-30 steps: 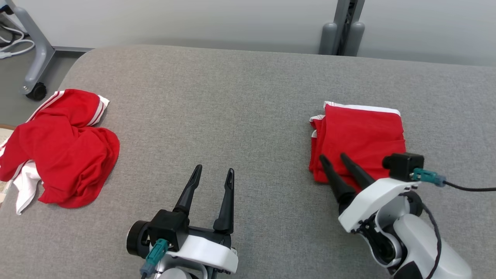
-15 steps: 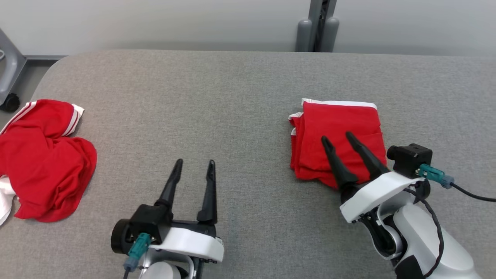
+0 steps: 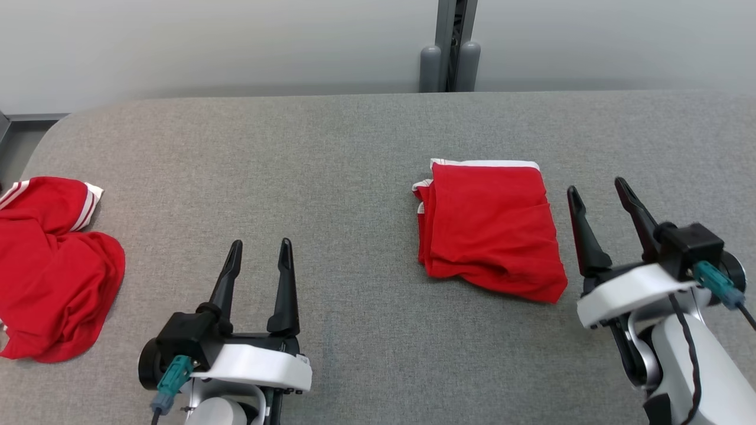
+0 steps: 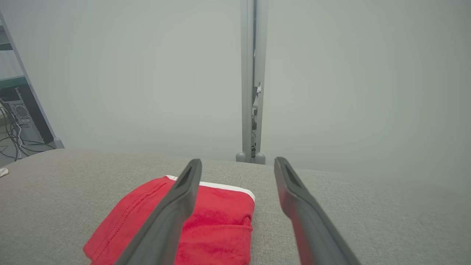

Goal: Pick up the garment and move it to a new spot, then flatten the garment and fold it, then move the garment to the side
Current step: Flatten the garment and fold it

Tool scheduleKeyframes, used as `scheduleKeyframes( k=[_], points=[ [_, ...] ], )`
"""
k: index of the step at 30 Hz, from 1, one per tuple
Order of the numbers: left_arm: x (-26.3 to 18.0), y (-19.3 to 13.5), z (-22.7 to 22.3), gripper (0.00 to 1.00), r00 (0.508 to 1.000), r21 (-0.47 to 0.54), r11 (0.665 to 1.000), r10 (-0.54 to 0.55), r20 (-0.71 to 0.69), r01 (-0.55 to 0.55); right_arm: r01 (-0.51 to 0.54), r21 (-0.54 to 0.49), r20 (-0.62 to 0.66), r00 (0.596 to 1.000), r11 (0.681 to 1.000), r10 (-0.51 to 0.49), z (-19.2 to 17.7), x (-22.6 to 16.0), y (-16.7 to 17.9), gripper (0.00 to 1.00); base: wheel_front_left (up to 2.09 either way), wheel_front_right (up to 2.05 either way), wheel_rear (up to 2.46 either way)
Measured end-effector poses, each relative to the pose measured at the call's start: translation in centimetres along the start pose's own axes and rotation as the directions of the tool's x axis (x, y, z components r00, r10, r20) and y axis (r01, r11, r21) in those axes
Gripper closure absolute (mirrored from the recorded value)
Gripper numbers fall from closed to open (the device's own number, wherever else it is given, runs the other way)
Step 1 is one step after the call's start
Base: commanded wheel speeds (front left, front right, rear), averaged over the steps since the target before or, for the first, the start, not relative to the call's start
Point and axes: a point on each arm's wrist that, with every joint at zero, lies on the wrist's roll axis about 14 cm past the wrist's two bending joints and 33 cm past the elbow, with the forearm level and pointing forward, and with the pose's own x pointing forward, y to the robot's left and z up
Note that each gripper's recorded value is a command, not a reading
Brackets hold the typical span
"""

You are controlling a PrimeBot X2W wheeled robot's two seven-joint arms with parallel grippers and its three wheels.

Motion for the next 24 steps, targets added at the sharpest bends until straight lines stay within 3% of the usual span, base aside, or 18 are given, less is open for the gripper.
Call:
scheduleKeyframes(
  k=[15, 24],
  points=[
    [-2.8, 1.1, 0.3, 0.0, 1.0, 0.027, 1.0, 0.006, 0.003, -0.006, 0.106, 0.021, 0.03, 0.994, 0.994, -0.107, 0.4, -6.0, -0.7, 0.0, 0.0, 0.0, 0.0],
    [-4.4, 1.1, 0.9, 0.0, 1.0, 0.033, 0.999, -0.014, 0.02, 0.013, 0.105, 0.014, 0.038, 0.994, 0.994, -0.106, 0.6, -8.5, 0.1, 0.0, 0.0, 0.0, 0.0]
  ],
)
